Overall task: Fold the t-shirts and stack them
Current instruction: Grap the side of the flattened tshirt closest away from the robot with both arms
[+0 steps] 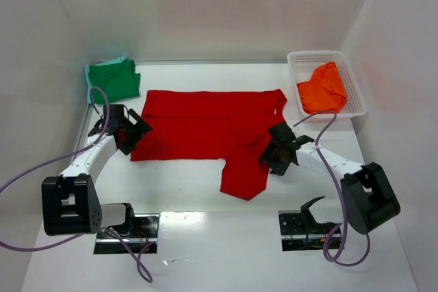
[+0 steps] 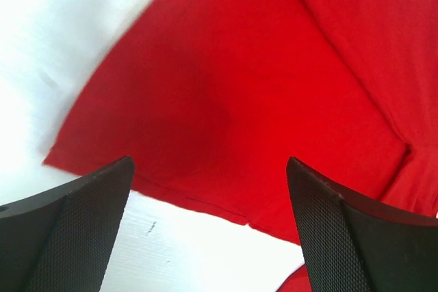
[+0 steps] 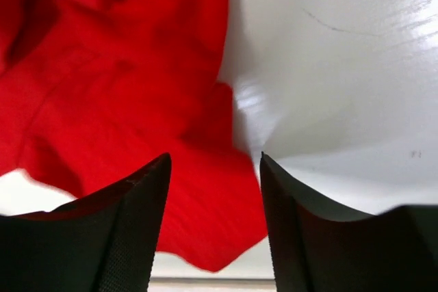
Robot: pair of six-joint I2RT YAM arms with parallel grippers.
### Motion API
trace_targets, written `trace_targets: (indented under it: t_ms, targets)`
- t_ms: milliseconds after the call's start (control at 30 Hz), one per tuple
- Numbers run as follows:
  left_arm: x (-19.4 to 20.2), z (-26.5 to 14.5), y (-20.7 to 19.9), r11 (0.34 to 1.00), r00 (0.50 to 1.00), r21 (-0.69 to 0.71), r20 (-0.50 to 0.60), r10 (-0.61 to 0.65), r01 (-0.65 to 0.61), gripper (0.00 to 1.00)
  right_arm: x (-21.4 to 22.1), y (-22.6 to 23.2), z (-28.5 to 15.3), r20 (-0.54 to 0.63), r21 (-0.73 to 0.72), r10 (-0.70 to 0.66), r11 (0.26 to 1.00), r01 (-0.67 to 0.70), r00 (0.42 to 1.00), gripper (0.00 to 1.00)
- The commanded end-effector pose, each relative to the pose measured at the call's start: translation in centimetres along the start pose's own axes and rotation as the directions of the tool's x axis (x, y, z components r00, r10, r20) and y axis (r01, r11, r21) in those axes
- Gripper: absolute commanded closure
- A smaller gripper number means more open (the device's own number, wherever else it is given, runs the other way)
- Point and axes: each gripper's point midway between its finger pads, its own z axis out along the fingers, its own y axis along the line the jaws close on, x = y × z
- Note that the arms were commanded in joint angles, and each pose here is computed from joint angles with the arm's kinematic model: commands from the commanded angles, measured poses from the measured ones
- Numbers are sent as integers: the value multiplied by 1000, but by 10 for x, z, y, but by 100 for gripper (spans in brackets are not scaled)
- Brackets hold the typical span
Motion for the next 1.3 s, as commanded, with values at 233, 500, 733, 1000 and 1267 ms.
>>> trace_targets:
  t_ms: [233,500,733,1000,1267]
  targets:
    - [-1,0,20,992,992,-40,26,-120,121,1,-8,4,15,2,93,-79,992,79,997,64]
    - [8,4,36,979,985,-113,5,-171,170,14,-18,8,4,50,85,-70,994,66,996,91]
    - [12,1,68,944,977,-252,47,-209,214,22,-18,9,-1,57,75,-60,996,56,997,92]
    - [12,-2,89,912,970,-332,104,-220,242,11,-29,13,-4,79,43,-49,998,46,996,92]
    - [20,10,98,902,972,-361,83,-221,236,20,-31,15,-8,84,26,-47,999,45,995,92]
